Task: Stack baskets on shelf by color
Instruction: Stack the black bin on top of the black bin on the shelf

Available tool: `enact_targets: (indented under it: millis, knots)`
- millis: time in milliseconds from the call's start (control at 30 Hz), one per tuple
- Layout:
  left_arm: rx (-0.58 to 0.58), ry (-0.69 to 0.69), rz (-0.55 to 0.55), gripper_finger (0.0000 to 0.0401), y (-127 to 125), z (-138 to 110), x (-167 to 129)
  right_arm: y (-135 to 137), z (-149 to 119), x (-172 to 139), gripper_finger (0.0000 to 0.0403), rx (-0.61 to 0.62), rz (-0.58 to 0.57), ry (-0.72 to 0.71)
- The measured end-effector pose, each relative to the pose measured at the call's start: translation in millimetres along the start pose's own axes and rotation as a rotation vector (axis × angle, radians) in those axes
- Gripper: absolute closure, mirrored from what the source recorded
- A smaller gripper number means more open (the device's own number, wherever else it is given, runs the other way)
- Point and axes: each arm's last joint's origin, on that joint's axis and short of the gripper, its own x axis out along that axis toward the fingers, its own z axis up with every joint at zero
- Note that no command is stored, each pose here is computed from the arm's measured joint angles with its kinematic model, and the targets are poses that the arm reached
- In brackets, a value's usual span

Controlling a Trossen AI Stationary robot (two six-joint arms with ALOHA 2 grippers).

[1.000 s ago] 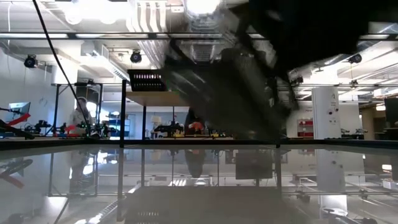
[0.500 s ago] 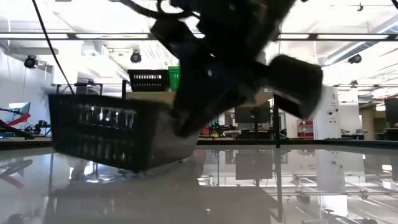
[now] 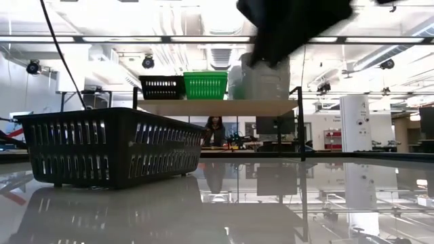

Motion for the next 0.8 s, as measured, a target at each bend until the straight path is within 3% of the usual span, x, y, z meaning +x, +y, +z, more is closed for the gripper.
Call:
enact_targets:
  millis: [200, 300, 400, 567, 700, 800]
  knots:
    - [-0.130, 0.357, 0.096, 0.0177, 7, 4, 25, 60, -37, -4, 0.0272, 0.171, -0.018, -0.076]
    - [-0.214, 0.487, 0.057, 0.0178, 14, 0, 42, 94, -60, 2, 0.0280, 0.214, -0.073, -0.118]
    - [-0.231, 0.558, 0.002, 0.0178, 20, -8, 60, 120, -75, 2, 0.0286, 0.289, -0.153, -0.242]
    - [-0.235, 0.614, 0.029, 0.0178, 29, -20, 79, 148, -100, 5, 0.0289, 0.322, -0.296, -0.396]
    - [-0.204, 0.640, 0.035, 0.0188, 27, -28, 85, 153, -106, 3, 0.0287, 0.314, -0.362, -0.431]
    - [-0.200, 0.647, 0.039, 0.0219, 27, -30, 87, 151, -108, 4, 0.0290, 0.314, -0.402, -0.434]
